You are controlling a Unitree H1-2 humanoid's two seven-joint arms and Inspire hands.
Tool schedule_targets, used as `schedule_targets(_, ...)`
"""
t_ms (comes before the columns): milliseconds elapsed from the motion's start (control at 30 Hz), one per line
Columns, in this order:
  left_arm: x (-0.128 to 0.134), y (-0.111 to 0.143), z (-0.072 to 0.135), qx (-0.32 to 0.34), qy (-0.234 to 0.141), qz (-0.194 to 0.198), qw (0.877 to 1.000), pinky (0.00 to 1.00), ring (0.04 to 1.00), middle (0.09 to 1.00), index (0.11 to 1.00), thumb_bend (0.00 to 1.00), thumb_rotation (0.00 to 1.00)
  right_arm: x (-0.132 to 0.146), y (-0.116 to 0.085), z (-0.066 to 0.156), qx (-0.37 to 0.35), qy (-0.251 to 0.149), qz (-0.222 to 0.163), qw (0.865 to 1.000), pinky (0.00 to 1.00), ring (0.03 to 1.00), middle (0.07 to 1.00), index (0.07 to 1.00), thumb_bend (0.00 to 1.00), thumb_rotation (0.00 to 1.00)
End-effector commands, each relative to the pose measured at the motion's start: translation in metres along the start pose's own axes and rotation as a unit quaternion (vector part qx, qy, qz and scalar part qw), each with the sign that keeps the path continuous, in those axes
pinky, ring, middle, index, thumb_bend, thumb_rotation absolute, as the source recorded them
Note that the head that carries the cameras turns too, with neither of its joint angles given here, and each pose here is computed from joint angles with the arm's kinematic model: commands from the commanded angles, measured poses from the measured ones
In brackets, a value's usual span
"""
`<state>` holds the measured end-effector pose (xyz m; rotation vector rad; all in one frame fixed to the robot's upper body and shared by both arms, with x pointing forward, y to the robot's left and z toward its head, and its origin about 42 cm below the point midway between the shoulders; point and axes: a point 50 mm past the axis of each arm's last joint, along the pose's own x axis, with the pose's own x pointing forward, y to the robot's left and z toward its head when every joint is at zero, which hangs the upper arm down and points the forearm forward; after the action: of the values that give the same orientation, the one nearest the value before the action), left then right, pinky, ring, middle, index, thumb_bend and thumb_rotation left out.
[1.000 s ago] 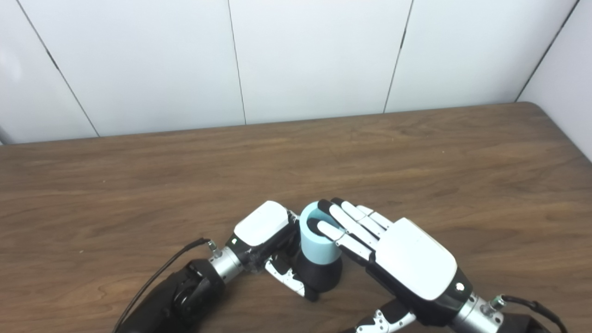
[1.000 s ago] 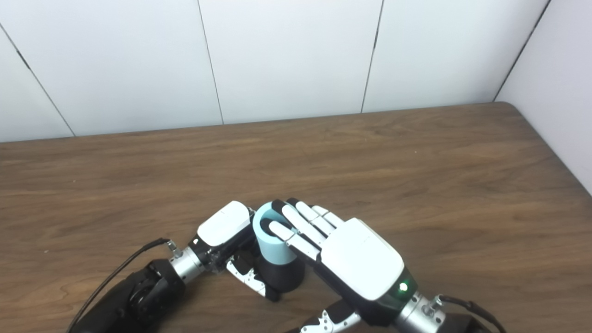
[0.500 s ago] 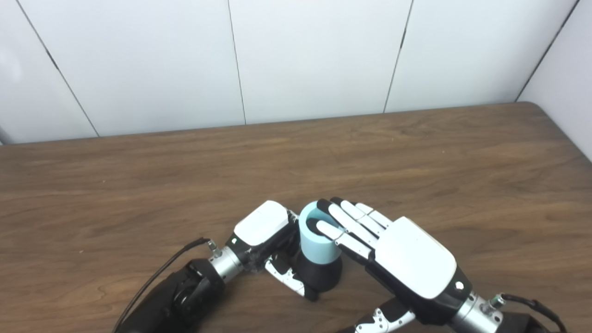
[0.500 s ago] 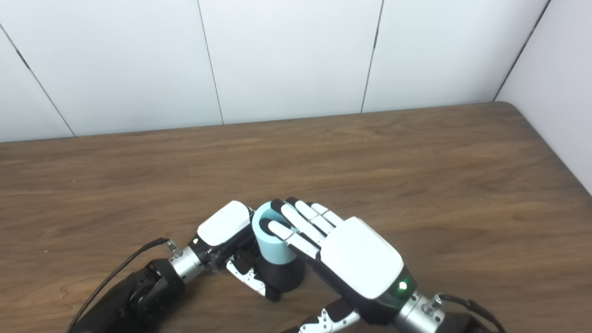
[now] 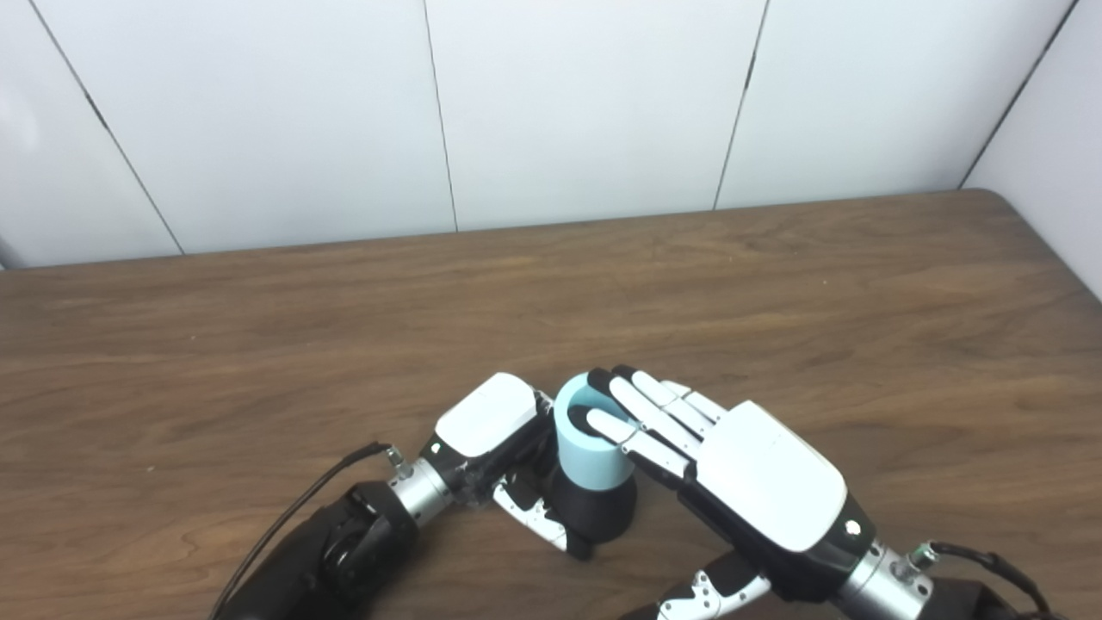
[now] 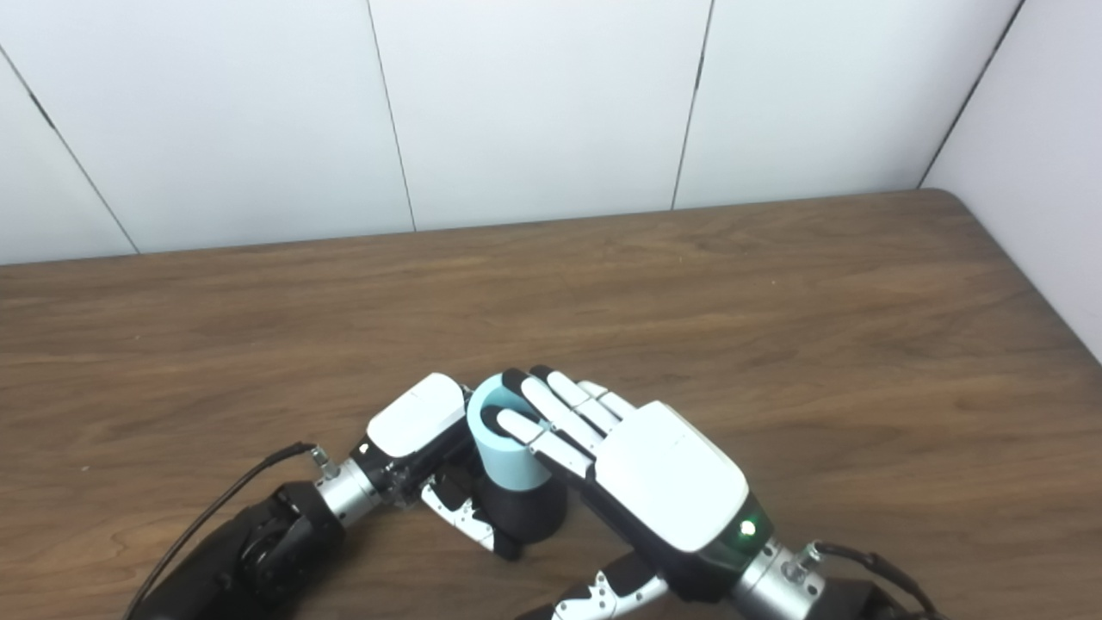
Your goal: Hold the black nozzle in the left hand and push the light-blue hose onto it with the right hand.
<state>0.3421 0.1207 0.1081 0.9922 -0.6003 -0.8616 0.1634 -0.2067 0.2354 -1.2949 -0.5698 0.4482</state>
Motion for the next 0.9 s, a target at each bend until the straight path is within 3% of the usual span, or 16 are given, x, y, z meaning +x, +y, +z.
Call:
schedule_targets(0, -0.0415, -0.072, -0.0182, -0.033, 0.097, -0.168, 0.98, 0.17, 0.214, 0.471, 0.485, 0.52, 0.0, -0.0204, 0.0427, -0.0038, 0.015, 0.002, 0.21, 0.978, 0.89, 0.976, 0.952, 0.893, 0.73, 0.95)
schedule_targets(867, -0.0416, -0.0711, -0.0177, -0.035, 0.097, -0.167, 0.981, 0.17, 0.221, 0.471, 0.485, 0.52, 0.0, -0.0216, 0.0428, -0.0041, 0.041, 0.021, 0.228, 0.973, 0.89, 0.978, 0.97, 0.908, 0.76, 0.96)
